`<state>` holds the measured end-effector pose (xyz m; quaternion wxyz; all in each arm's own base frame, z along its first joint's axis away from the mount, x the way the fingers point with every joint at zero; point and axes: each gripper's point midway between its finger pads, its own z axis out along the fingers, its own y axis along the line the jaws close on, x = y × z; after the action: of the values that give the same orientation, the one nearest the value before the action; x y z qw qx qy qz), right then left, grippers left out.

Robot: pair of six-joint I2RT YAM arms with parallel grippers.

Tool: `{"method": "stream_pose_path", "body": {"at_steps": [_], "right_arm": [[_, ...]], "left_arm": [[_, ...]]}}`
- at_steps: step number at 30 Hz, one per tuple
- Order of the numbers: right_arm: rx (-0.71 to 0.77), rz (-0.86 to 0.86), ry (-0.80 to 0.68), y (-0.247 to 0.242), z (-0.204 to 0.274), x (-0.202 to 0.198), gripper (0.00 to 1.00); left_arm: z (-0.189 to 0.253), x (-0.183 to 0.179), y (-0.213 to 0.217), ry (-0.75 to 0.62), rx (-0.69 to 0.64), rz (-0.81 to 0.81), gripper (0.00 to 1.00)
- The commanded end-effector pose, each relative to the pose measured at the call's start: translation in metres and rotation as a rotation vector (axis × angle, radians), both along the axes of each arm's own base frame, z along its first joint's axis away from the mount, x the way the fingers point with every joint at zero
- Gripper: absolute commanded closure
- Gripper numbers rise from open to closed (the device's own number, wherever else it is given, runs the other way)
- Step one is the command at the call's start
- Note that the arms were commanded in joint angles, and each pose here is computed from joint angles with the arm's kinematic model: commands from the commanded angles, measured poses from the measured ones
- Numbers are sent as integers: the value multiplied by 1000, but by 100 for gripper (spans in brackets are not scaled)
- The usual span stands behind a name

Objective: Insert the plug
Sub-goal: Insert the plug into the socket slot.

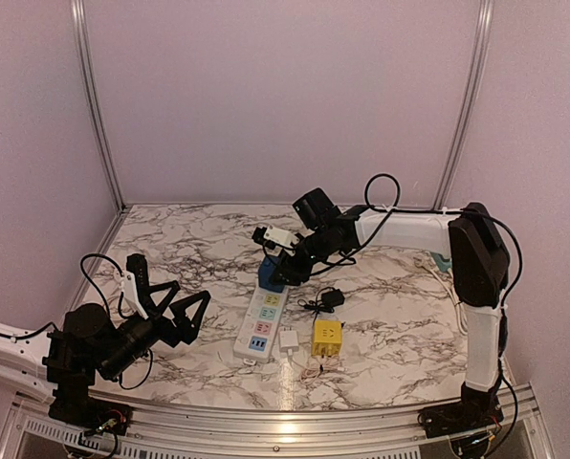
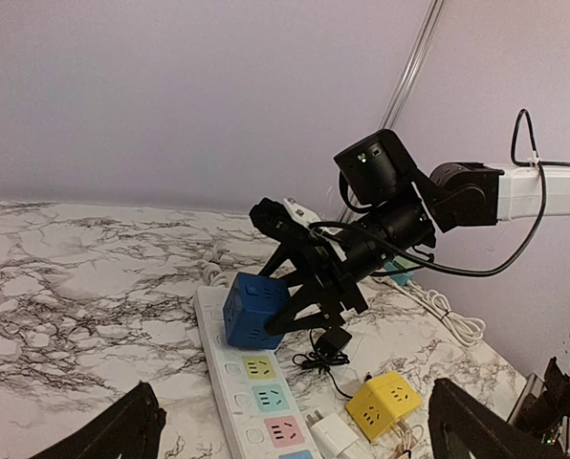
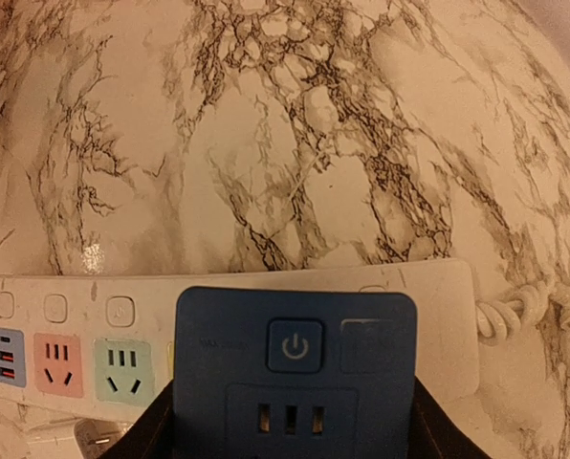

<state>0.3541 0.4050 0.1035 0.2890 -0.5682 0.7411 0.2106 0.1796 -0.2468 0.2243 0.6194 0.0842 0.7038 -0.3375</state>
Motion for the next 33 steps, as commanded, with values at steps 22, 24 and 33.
{"method": "stream_pose_path", "body": {"at_steps": [22, 24, 33], "right_arm": [[-60, -15, -33, -13, 10, 4, 100], [-61, -19, -32, -14, 7, 5, 100], [-71, -32, -20, -14, -2, 8, 100]], "left_arm": [[2, 3, 4, -5, -5, 24, 1], [2, 3, 4, -6, -6, 25, 1], [3, 3, 5, -10, -3, 27, 1]]}}
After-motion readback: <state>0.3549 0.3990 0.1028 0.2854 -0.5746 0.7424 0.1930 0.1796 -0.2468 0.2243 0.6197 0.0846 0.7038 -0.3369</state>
